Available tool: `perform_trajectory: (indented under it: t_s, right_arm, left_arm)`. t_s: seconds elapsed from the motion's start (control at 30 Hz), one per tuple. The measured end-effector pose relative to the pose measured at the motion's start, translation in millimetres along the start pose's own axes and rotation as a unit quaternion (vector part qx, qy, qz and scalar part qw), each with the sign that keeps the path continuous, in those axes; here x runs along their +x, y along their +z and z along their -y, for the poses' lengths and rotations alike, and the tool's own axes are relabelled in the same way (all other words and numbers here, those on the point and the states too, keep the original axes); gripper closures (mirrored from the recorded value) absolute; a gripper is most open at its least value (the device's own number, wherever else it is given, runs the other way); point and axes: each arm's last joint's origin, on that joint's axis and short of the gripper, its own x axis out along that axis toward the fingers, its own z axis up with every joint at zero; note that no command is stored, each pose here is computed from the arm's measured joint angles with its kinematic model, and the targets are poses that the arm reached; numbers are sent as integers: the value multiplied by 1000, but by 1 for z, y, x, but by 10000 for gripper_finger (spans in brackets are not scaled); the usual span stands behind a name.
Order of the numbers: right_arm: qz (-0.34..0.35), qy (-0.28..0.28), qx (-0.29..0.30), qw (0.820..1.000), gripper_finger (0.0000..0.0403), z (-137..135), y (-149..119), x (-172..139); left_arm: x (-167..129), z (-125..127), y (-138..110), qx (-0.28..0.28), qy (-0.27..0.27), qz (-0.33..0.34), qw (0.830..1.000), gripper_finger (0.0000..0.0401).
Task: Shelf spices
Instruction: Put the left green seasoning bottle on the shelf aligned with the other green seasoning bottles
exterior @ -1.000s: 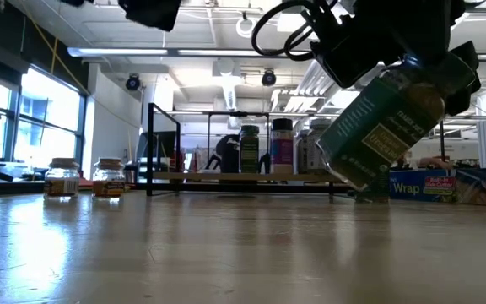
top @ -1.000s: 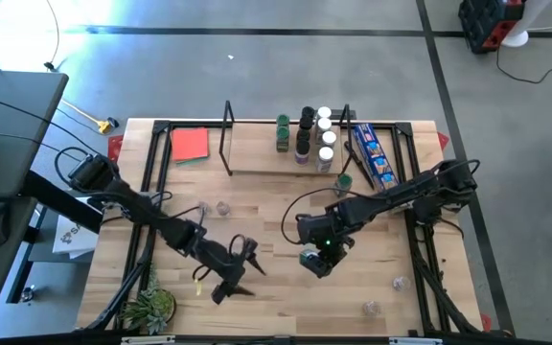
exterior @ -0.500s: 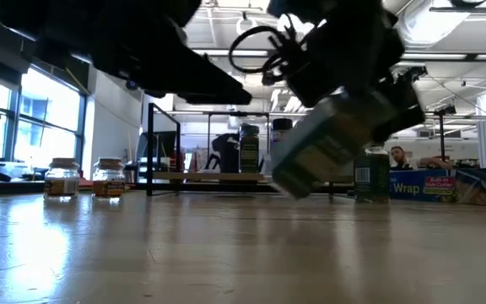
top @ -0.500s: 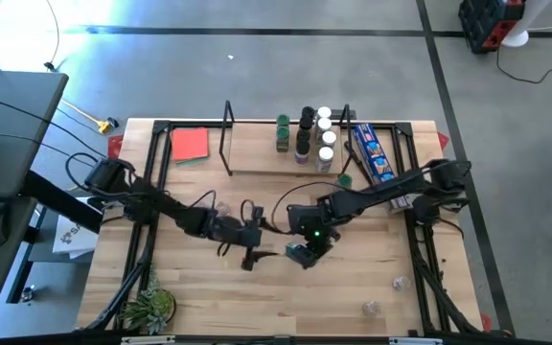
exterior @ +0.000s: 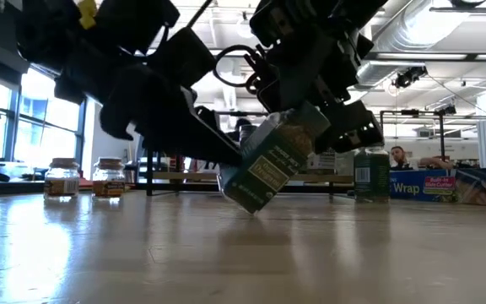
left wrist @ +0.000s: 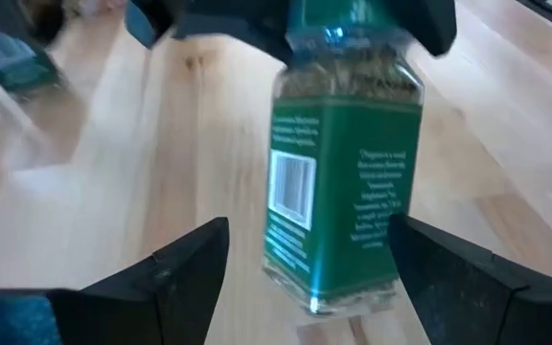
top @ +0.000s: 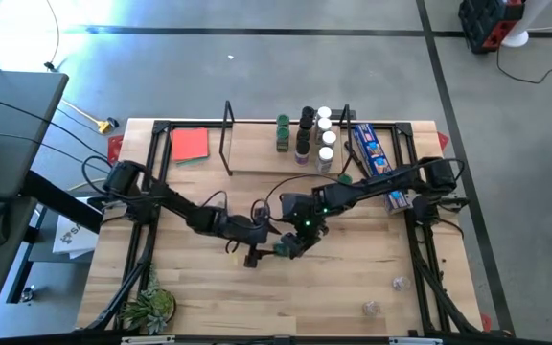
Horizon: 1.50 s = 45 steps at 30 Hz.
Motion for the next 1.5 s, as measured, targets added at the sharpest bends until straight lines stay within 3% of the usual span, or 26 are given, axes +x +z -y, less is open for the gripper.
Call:
perform_trajectory:
  t_s: [0.23, 0.43, 0.67, 0.77, 0.9, 0.97, 1.13, 1.2, 1.4, 1.5]
  right_arm:
    - [30, -4, 3, 1000, 182, -1, 3, 0]
    - [56, 21, -4, 998, 182, -9, 5, -2]
    - [78, 43, -9, 996, 181, -24, 12, -12]
    - [91, 52, -40, 994, 181, -32, 16, -19]
    - [112, 50, -133, 983, 181, -44, 18, -25]
    - [131, 36, -215, 967, 181, -57, 11, -22]
    - [193, -57, -394, 897, 181, -78, -26, 3]
    - [205, -85, -427, 877, 181, -81, -38, 12]
    - [206, -107, -462, 856, 181, -88, -68, 31]
    - [205, -133, -519, 819, 181, -89, -79, 41]
  left_arm:
    - [0, -2, -23, -7, 8, -48, 999, 119]
    - [-24, -8, -43, -30, 62, -55, 996, 119]
    - [-43, -9, -51, -65, 62, 1, 996, 119]
    - [-45, -7, -46, -71, 56, 31, 995, 119]
    - [-46, -2, -42, -66, 48, 50, 995, 119]
    - [-46, 1, -38, -60, 41, 73, 995, 119]
    - [-41, 1, -21, -34, -3, 111, 993, 126]
    - [-34, -1, -13, -33, -31, 112, 993, 137]
    - [-19, -13, -8, -46, -44, 65, 996, 188]
    - [-18, -21, -13, -70, -26, 40, 996, 215]
